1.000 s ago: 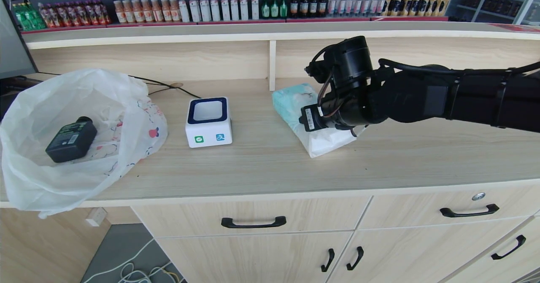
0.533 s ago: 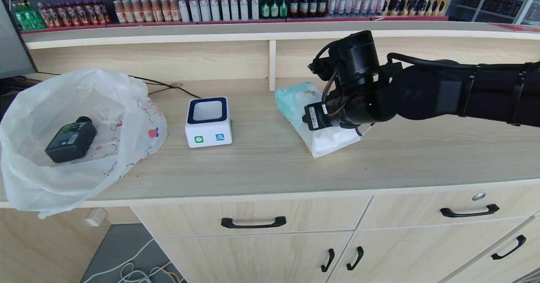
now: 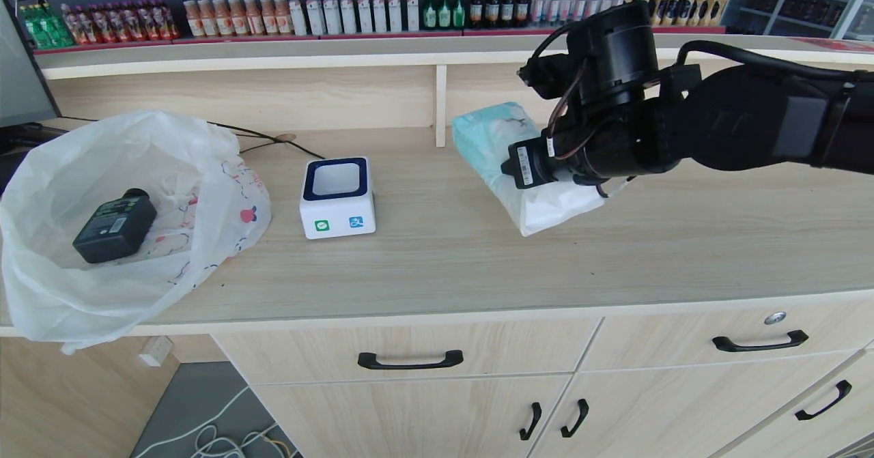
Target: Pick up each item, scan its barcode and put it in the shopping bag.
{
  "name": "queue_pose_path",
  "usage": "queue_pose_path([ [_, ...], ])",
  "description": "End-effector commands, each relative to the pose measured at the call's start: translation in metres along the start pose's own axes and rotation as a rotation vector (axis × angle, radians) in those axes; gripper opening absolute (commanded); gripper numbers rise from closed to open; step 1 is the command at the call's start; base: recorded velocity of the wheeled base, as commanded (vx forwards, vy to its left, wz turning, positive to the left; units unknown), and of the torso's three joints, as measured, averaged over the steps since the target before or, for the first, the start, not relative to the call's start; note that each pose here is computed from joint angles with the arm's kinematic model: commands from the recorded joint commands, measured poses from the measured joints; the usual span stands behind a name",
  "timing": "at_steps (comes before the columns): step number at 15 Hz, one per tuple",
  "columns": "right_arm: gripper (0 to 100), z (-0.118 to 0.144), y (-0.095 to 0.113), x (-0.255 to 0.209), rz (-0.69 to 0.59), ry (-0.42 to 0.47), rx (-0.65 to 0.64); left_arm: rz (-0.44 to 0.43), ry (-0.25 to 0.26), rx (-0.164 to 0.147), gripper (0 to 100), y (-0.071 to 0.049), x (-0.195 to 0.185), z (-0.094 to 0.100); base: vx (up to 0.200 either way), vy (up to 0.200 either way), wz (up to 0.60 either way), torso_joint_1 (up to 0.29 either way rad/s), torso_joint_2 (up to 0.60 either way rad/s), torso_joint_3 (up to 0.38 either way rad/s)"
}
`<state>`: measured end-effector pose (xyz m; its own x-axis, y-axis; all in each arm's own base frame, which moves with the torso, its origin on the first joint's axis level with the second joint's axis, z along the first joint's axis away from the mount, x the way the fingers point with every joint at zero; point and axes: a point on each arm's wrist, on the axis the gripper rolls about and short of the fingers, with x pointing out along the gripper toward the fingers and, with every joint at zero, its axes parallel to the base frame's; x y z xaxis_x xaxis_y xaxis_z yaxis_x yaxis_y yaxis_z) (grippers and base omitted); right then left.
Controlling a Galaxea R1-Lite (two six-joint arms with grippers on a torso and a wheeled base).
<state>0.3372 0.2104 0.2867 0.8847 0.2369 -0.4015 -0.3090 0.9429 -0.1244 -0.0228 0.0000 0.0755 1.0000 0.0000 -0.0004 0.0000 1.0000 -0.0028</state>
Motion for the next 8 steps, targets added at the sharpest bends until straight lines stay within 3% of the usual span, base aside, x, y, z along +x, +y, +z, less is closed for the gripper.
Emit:
queue_pose_path([
  [1,0,0.01,-0.006,-0.021,-0.013,-0.043,0.013,0.0,0.0,0.0,100,0.0,0.0,0.0,0.0,0.0,0.0,0.0,0.0,0.0],
  [4,0,0.013,-0.015,-0.05,-0.019,-0.065,0.02,0.0,0.0,0.0,100,0.0,0.0,0.0,0.0,0.0,0.0,0.0,0.0,0.0],
  [8,0,-0.004,-0.03,-0.098,-0.039,-0.051,0.02,0.0,0.0,0.0,100,0.0,0.0,0.0,0.0,0.0,0.0,0.0,0.0,0.0],
])
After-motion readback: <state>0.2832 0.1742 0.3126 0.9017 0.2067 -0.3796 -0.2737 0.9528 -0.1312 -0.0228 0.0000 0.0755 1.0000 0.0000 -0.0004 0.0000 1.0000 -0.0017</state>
